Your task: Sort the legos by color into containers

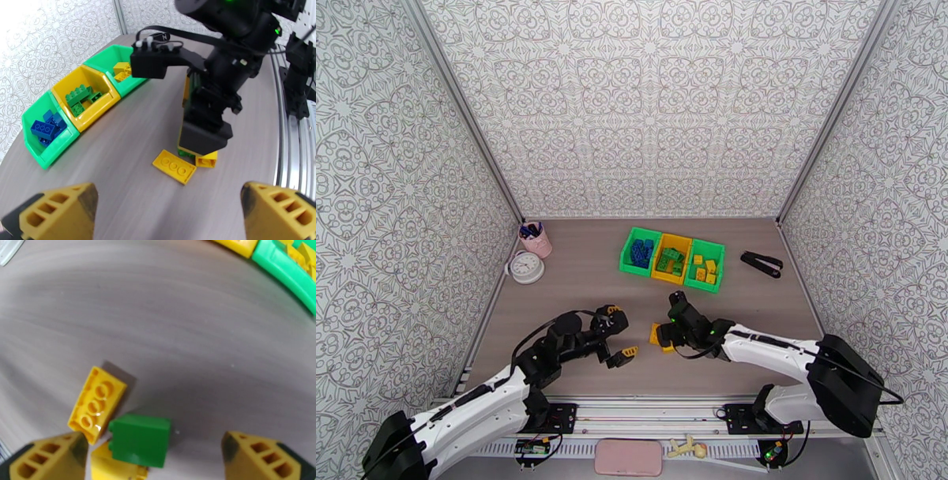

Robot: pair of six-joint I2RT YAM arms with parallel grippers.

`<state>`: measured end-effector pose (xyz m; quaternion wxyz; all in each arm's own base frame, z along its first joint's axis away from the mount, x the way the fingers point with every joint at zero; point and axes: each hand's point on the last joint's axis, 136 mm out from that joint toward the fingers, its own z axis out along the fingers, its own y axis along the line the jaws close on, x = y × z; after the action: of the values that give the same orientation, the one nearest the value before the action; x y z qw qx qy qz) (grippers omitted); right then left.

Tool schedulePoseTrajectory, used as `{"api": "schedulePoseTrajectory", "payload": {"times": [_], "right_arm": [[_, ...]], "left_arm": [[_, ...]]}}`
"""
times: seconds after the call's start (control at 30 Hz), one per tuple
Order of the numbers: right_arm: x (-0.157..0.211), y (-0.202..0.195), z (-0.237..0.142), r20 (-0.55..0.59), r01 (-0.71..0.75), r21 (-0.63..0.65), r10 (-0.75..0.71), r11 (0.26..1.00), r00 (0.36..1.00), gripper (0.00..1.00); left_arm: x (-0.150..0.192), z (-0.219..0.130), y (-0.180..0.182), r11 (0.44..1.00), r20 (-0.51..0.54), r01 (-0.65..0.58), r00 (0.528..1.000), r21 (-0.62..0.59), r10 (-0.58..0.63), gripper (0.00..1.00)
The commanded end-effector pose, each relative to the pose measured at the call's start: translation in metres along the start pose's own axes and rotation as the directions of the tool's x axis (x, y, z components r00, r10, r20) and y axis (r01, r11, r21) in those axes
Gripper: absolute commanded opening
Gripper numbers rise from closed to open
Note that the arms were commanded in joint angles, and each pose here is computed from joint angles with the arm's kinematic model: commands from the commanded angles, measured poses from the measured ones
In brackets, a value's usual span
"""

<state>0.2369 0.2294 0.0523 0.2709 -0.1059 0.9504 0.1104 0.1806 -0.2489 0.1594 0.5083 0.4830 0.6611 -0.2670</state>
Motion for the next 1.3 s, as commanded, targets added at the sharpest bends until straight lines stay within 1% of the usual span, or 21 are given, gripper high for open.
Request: {"api": "schedulePoseTrajectory", "payload": {"times": [0.0,0.3,0.47,0.57,0.9,0.97,1.03,1.1,1.27], "right_arm": [[-0.011,0.003,0.001,0.009,-0.048,0.039,0.047,0.998,0.999,0.90],[0.001,0.004,0.016,-0.062,-0.060,0.066,0.064,0.996,0.996,0.77],[0.008,0.000,0.017,-0.084,-0.056,0.080,0.062,0.995,0.995,0.64],[0.009,-0.002,0.018,-0.089,-0.055,0.088,0.062,0.995,0.994,0.61],[0.012,-0.006,0.024,-0.105,-0.067,0.127,0.081,0.990,0.991,0.58],[0.012,-0.006,0.023,-0.102,-0.076,0.128,0.090,0.989,0.991,0.52],[0.011,-0.006,0.023,-0.101,-0.083,0.127,0.096,0.988,0.990,0.44],[0.010,-0.006,0.021,-0.094,-0.086,0.129,0.098,0.988,0.991,0.39],[-0.002,-0.007,0.011,-0.043,-0.097,0.125,0.103,0.987,0.994,0.32]], "left_arm": [[0.012,0.001,-0.011,0.998,-0.027,-0.023,0.999,0.057,0.025,1.00],[0.014,0.002,-0.011,0.998,-0.022,-0.018,1.000,0.056,0.020,1.00],[0.014,0.003,-0.012,0.998,-0.019,-0.016,1.000,0.059,0.017,1.00],[0.015,0.005,-0.012,0.998,-0.019,-0.014,1.000,0.061,0.015,1.00],[0.014,0.006,-0.010,0.998,-0.017,-0.012,1.000,0.058,0.013,1.00],[0.015,0.007,-0.010,0.998,-0.019,-0.012,1.000,0.058,0.013,1.00],[0.015,0.007,-0.010,0.998,-0.017,-0.013,1.000,0.056,0.014,1.00],[0.015,0.008,-0.010,0.998,-0.014,-0.012,1.000,0.055,0.013,1.00],[0.015,0.011,-0.008,0.999,-0.010,-0.010,1.000,0.051,0.011,1.00]]}}
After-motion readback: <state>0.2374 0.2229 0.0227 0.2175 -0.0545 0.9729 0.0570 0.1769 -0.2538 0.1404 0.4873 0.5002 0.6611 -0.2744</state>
